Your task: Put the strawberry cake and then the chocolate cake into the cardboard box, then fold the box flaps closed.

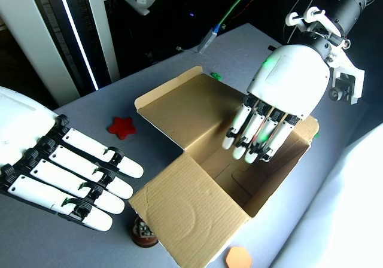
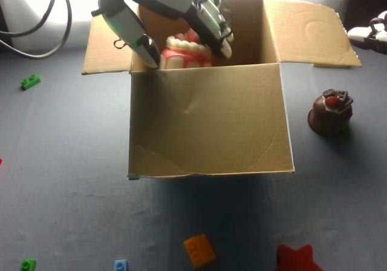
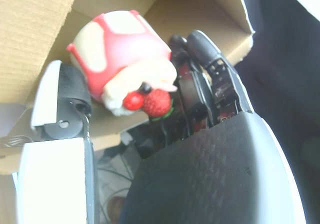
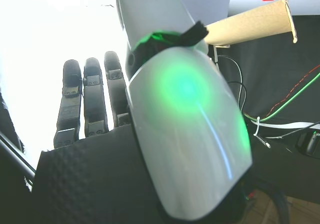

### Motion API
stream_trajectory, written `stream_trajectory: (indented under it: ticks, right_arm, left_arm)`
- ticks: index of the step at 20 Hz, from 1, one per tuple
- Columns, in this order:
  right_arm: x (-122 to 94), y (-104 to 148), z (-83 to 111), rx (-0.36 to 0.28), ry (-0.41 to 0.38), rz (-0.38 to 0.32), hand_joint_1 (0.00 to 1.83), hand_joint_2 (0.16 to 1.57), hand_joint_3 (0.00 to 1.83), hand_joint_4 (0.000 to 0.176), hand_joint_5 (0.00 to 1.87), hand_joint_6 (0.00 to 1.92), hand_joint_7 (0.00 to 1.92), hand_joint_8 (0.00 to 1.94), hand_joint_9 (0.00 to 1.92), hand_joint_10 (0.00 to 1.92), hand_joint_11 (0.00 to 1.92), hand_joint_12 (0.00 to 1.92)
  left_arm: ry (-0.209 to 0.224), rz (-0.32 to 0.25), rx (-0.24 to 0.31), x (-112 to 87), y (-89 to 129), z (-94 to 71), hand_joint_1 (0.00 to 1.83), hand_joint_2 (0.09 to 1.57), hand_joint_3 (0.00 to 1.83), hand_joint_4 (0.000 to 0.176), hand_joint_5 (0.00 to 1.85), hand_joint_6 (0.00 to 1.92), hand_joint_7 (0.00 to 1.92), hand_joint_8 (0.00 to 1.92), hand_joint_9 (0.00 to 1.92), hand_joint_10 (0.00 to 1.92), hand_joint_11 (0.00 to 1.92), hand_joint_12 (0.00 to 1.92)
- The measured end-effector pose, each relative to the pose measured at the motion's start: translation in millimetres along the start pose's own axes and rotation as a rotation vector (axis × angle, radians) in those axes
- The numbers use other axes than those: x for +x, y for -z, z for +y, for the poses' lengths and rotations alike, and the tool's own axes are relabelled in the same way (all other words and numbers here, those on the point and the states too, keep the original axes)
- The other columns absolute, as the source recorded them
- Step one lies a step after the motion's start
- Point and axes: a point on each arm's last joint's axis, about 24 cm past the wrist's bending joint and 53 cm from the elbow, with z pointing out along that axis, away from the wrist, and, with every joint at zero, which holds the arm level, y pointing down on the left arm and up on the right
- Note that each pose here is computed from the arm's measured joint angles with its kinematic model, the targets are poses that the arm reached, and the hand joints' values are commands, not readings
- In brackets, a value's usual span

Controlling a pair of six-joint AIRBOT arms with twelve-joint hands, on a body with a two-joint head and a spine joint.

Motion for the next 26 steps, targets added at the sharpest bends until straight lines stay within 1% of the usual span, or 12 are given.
stream_trajectory:
  ticks: [5, 8, 9, 10, 12, 16, 17, 19, 21, 22, 23, 26]
  right_arm:
    - [0, 0, 0.0, 0.000, 0.002, 0.000, 1.19, 1.10, 0.00, 0.034, 0.03, 0.00, 0.17, 0.00, 0.09, 0.00, 0.00, 0.30]
    - [-1, 0, -2.4, 0.004, 0.004, -0.004, 1.19, 1.10, 0.00, 0.033, 0.03, 0.00, 0.17, 0.00, 0.09, 0.00, 0.00, 0.29]
    - [-4, -1, -7.3, 0.013, 0.000, -0.014, 1.20, 1.09, 0.00, 0.031, 0.03, 0.00, 0.18, 0.00, 0.10, 0.00, 0.00, 0.29]
    - [-10, -1, -28.2, 0.059, -0.057, -0.030, 1.20, 1.09, 0.00, 0.030, 0.03, 0.00, 0.18, 0.00, 0.10, 0.00, 0.00, 0.29]
    - [-10, -3, -41.6, 0.088, -0.085, -0.030, 1.22, 1.09, 0.00, 0.032, 0.05, 0.01, 0.18, 0.00, 0.10, 0.00, 0.00, 0.28]
    - [11, -14, -66.9, 0.156, -0.195, 0.024, 1.21, 1.09, 0.00, 0.028, 0.04, 0.00, 0.16, 0.00, 0.09, 0.00, 0.00, 0.29]
    - [11, -16, -69.3, 0.162, -0.217, 0.022, 1.21, 1.09, 0.00, 0.029, 0.05, 0.00, 0.17, 0.00, 0.09, 0.00, 0.00, 0.27]
    - [13, -22, -79.3, 0.184, -0.263, 0.011, 1.21, 1.09, 0.00, 0.036, 0.06, 0.01, 0.17, 0.00, 0.10, 0.00, 0.00, 0.29]
    - [27, -30, -85.4, 0.204, -0.296, 0.041, 1.18, 1.10, 0.00, 0.032, 0.08, 0.01, 0.17, 0.00, 0.10, 0.00, 0.00, 0.26]
    - [31, -32, -83.2, 0.200, -0.300, 0.048, 1.18, 1.10, 0.00, 0.032, 0.08, 0.01, 0.17, 0.00, 0.10, 0.00, 0.00, 0.26]
    - [34, -34, -81.0, 0.196, -0.300, 0.054, 1.18, 1.10, 0.00, 0.034, 0.05, 0.00, 0.15, 0.00, 0.10, 0.00, 0.00, 0.26]
    - [42, -45, -78.4, 0.193, -0.315, 0.037, 1.17, 1.09, 0.00, 0.030, 0.07, 0.01, 0.16, 0.00, 0.11, 0.00, 0.00, 0.31]
  left_arm:
    - [-0.008, -0.027, -0.045, -11.1, 13, 13.7, 0.93, 1.14, 0.00, 0.042, 0.20, 0.00, 0.15, 0.00, 0.18, 0.00, 0.00, 0.80]
    - [-0.008, -0.035, -0.049, -12.7, 20, 15.3, 0.94, 1.13, 0.00, 0.042, 0.18, 0.00, 0.14, 0.00, 0.18, 0.00, 0.00, 0.82]
    - [-0.009, -0.042, -0.054, -13.2, 25, 16.3, 0.94, 1.13, 0.00, 0.045, 0.18, 0.00, 0.14, 0.00, 0.18, 0.00, 0.00, 0.81]
    - [-0.007, -0.048, -0.064, -9.3, 36, 18.9, 0.94, 1.13, 0.00, 0.045, 0.18, 0.00, 0.14, 0.00, 0.18, 0.00, 0.00, 0.81]
    - [-0.003, -0.045, -0.079, -0.7, 46, 22.9, 0.95, 1.12, 0.00, 0.047, 0.18, 0.00, 0.14, 0.00, 0.19, 0.00, 0.00, 0.81]
    - [0.004, -0.023, -0.116, 25.7, 76, 29.1, 0.85, 1.11, 0.00, 0.040, 0.17, 0.00, 0.15, 0.00, 0.20, 0.00, 0.00, 0.83]
    - [0.013, -0.027, -0.125, 30.6, 84, 30.4, 0.75, 1.13, 0.01, 0.048, 0.15, 0.00, 0.15, 0.00, 0.20, 0.00, 0.00, 0.84]
    - [0.016, -0.010, -0.144, 46.3, 96, 31.2, 0.54, 1.20, 0.02, 0.042, 0.16, 0.00, 0.16, 0.00, 0.21, 0.00, 0.00, 0.88]
    - [0.037, 0.001, -0.145, 61.6, 109, 27.7, 0.28, 1.28, 0.01, 0.036, 0.16, 0.00, 0.20, 0.00, 0.22, 0.00, 0.00, 0.80]
    - [0.042, 0.000, -0.152, 65.5, 114, 28.5, 0.28, 1.28, 0.01, 0.036, 0.16, 0.00, 0.20, 0.00, 0.22, 0.00, 0.00, 0.80]
    - [0.045, -0.001, -0.159, 69.9, 119, 28.6, 0.21, 1.30, 0.01, 0.034, 0.15, 0.00, 0.19, 0.00, 0.21, 0.00, 0.00, 0.75]
    - [0.071, 0.012, -0.178, 92.8, 135, 27.3, 0.05, 1.32, 0.01, 0.026, 0.17, 0.00, 0.21, 0.00, 0.23, 0.01, 0.00, 0.79]
